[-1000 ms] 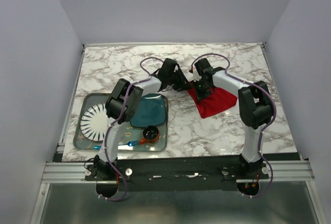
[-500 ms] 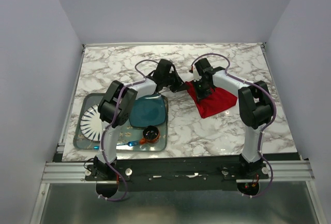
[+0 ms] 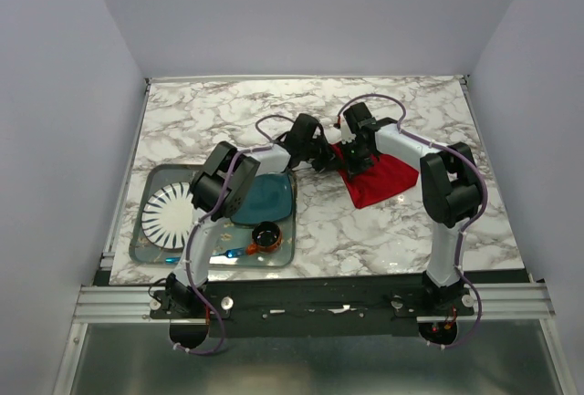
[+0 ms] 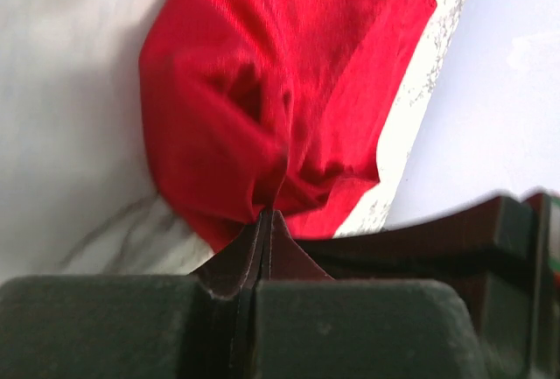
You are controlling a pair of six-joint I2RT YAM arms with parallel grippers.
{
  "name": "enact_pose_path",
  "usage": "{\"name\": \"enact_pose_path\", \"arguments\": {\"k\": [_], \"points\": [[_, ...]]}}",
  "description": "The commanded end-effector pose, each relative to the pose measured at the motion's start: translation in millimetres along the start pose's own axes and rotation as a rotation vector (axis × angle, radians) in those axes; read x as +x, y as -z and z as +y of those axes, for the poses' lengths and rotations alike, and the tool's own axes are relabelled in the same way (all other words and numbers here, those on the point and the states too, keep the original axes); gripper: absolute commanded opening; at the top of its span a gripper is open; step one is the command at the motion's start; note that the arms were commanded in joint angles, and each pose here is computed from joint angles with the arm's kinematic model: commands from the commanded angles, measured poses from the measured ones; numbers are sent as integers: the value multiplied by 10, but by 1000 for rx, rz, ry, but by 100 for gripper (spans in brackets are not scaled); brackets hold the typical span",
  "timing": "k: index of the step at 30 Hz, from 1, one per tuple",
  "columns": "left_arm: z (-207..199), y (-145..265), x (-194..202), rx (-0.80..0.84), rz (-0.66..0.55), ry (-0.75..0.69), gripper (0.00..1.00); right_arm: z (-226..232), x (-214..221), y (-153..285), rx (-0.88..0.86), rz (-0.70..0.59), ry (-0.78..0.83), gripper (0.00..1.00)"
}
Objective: Fold the napkin, place the utensils inside, and roll it up
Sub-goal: Roll the napkin with the utensil
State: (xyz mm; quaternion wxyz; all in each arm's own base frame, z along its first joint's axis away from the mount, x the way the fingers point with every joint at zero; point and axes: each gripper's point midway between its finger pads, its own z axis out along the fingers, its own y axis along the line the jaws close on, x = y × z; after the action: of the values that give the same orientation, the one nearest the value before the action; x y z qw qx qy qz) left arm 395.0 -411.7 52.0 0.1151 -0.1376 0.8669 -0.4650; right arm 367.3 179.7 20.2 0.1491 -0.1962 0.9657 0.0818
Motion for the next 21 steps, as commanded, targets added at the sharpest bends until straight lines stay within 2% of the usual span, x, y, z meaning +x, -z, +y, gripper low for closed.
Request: {"name": "enact_pose_path", "arguments": {"k": [1, 5, 8, 13, 16, 19, 20, 21], "points": [[-56, -173, -88, 35, -3, -17, 0, -166, 415, -335, 50, 147, -1, 12], [149, -293, -115, -22, 3, -6, 0, -165, 408, -325, 50, 141, -1, 12], [484, -302, -73, -133, -4, 34, 0, -165, 395, -308, 52, 133, -2, 13], [918, -132, 106, -257, -14, 88, 0, -148, 367, -223, 50, 114, 3, 16], [1041, 18, 162, -308, -30, 107, 0, -116, 342, -137, 26, 91, 29, 18], [1098, 47, 221, -318, -16, 117, 0, -47, 298, -37, -6, 44, 53, 23], [1091, 33, 236, -311, -5, 121, 0, -49, 249, -21, -7, 15, 59, 30], [1132, 15, 239, -319, -1, 126, 0, -47, 224, 8, -9, -3, 68, 32]]}}
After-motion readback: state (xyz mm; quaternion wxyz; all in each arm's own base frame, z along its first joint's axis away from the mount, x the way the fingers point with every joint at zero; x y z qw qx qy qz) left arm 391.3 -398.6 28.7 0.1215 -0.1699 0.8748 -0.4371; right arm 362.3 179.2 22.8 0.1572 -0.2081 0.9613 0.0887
